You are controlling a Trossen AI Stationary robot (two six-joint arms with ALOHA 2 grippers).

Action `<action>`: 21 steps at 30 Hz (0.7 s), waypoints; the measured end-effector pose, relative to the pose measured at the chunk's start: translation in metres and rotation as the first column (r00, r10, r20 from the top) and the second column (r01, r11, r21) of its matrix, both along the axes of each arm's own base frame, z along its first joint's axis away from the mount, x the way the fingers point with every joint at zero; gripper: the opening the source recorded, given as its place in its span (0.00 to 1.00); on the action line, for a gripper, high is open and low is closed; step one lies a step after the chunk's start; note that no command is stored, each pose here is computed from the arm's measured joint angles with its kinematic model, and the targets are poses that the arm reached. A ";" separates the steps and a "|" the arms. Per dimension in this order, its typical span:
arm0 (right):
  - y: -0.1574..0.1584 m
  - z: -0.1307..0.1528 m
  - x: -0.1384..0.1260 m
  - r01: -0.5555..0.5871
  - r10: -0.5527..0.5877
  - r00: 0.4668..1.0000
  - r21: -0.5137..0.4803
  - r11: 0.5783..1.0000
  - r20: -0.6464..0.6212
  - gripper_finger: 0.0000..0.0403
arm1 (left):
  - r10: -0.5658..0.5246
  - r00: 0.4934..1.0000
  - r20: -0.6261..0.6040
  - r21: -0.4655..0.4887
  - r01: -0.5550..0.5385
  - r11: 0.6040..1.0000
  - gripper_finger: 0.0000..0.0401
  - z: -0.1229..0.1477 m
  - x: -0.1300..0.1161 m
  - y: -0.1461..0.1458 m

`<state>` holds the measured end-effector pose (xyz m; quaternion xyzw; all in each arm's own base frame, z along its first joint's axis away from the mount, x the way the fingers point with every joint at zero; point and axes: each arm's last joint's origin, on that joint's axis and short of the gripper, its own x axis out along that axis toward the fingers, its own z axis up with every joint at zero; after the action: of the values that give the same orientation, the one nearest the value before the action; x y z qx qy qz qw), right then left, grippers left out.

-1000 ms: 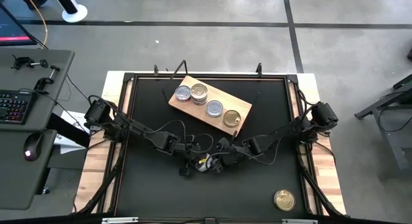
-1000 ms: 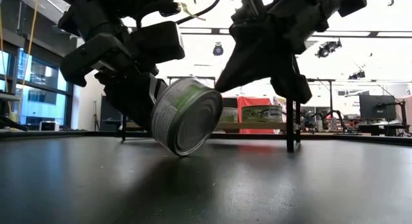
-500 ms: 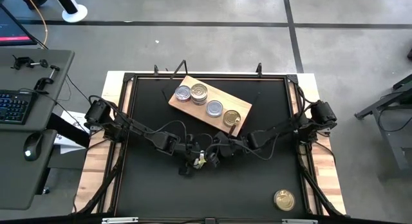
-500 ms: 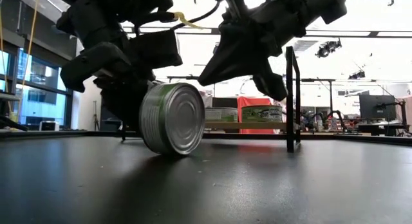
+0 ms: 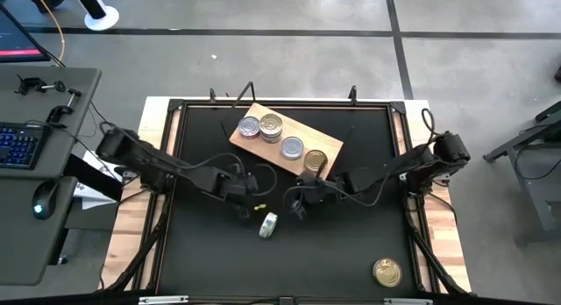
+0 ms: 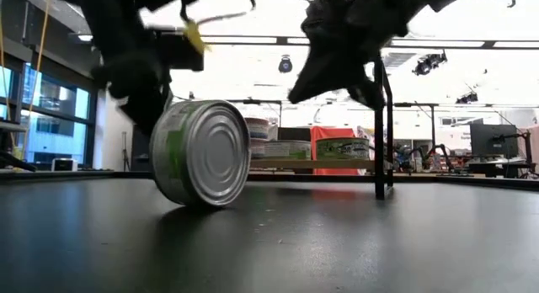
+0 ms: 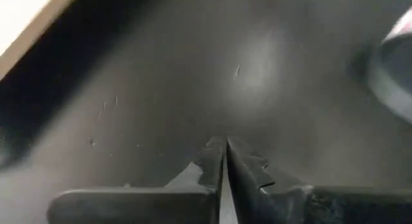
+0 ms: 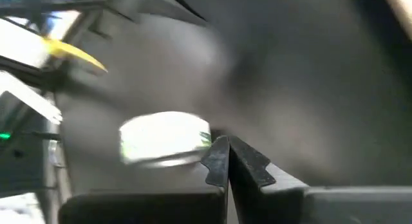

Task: Stack canned seafood by type on shelf
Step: Stack the green tuna can on top of the green tuna on the shelf

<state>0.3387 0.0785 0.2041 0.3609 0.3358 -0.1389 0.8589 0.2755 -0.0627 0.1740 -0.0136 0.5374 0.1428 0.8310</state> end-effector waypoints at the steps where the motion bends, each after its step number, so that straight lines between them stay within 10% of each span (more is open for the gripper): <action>1: 0.000 0.002 -0.004 0.003 -0.003 1.000 -0.012 1.000 -0.023 0.00 | 0.036 0.999 0.039 -0.031 -0.034 0.999 0.05 0.007 -0.002 -0.001; 10: 0.019 0.000 -0.045 -0.131 0.106 0.944 -0.060 0.990 -0.313 0.00 | 0.310 0.915 0.259 -0.347 -0.212 0.914 0.31 0.056 -0.033 -0.041; 21: 0.039 0.000 -0.058 -0.168 0.141 0.924 -0.046 0.985 -0.355 0.00 | 0.482 0.848 0.223 -0.690 -0.212 0.692 0.66 0.071 -0.032 -0.069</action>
<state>0.2805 0.1170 0.2045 0.2701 0.5054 -0.1456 0.8065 0.2432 -0.1322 0.2450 -0.4281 0.3648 0.1023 0.8205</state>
